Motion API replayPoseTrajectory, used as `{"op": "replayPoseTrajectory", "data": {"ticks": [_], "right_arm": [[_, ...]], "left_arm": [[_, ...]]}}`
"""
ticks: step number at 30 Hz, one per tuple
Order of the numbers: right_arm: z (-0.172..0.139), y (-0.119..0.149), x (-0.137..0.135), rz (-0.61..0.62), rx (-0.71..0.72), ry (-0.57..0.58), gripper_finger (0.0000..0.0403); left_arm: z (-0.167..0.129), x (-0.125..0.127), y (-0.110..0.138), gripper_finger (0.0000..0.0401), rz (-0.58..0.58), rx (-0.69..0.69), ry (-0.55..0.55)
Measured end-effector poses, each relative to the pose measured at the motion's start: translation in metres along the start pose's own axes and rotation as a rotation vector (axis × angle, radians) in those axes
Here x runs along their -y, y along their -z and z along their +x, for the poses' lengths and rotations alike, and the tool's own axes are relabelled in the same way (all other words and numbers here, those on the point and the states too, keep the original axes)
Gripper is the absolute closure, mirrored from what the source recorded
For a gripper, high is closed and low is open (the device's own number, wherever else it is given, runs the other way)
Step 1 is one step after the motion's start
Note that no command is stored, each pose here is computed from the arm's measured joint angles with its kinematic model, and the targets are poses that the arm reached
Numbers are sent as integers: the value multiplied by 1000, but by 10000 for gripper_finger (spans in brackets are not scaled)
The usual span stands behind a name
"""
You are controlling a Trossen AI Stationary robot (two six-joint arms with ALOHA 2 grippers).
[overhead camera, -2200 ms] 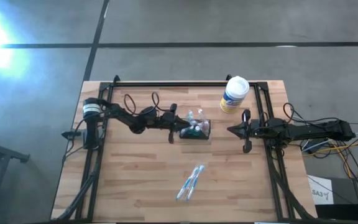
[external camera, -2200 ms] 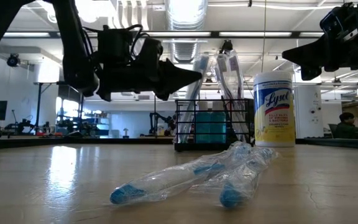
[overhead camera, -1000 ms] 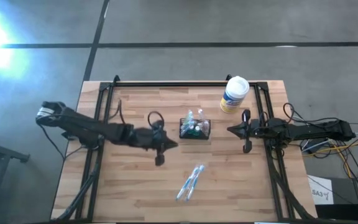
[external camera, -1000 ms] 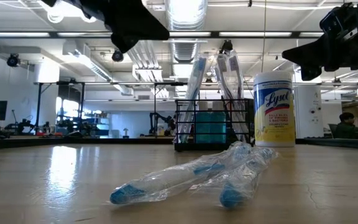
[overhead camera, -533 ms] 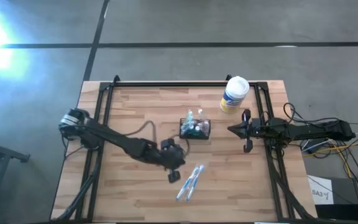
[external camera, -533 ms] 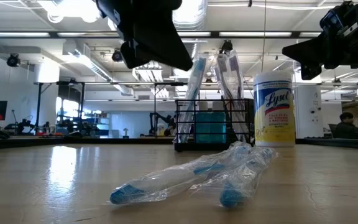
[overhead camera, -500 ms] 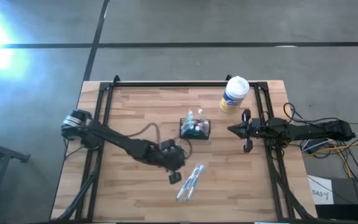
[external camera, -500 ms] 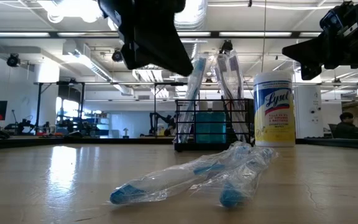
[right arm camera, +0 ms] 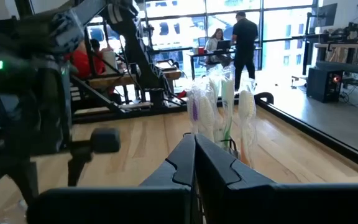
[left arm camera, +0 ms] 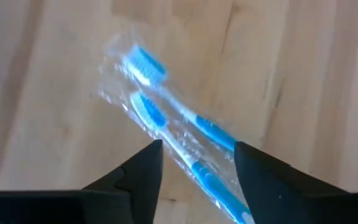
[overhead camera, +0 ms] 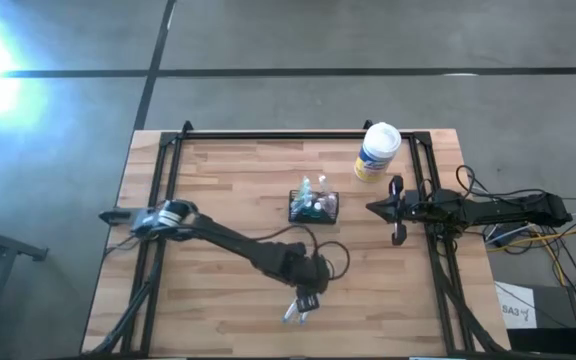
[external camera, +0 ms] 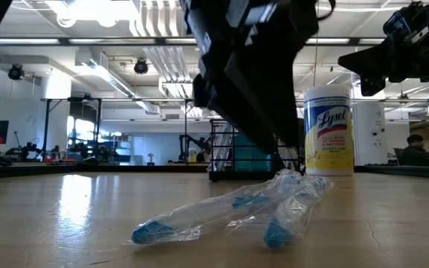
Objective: Pick & Place toothbrushing station
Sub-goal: Put the left blue toothbrush into the wire organizer
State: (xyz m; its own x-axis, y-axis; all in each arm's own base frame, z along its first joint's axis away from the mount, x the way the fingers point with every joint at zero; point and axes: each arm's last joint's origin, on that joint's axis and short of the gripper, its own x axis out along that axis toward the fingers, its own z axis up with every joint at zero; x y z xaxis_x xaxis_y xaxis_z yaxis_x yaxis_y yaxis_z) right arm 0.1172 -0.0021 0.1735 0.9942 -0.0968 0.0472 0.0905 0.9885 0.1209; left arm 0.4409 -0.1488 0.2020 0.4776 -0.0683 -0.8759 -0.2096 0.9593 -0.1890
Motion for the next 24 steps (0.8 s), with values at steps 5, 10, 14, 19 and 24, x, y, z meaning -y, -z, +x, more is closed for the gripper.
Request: {"op": "replayPoseTrajectory", "data": {"ticks": [5,10,14,19,24], "right_arm": [[0,0,0,0,0,0,394],[0,0,0,4,0,0,394],[0,0,0,2,0,0,394],[0,0,0,-3,1,0,394],[0,0,0,-3,1,0,394]], "left_arm": [[12,-3,5,191,-17,-31,-41],[17,-9,8,192,-34,-28,-82],[20,-12,10,192,-34,-30,-85],[25,-14,12,192,-36,-22,-81],[25,-14,12,192,-37,-21,-78]]}}
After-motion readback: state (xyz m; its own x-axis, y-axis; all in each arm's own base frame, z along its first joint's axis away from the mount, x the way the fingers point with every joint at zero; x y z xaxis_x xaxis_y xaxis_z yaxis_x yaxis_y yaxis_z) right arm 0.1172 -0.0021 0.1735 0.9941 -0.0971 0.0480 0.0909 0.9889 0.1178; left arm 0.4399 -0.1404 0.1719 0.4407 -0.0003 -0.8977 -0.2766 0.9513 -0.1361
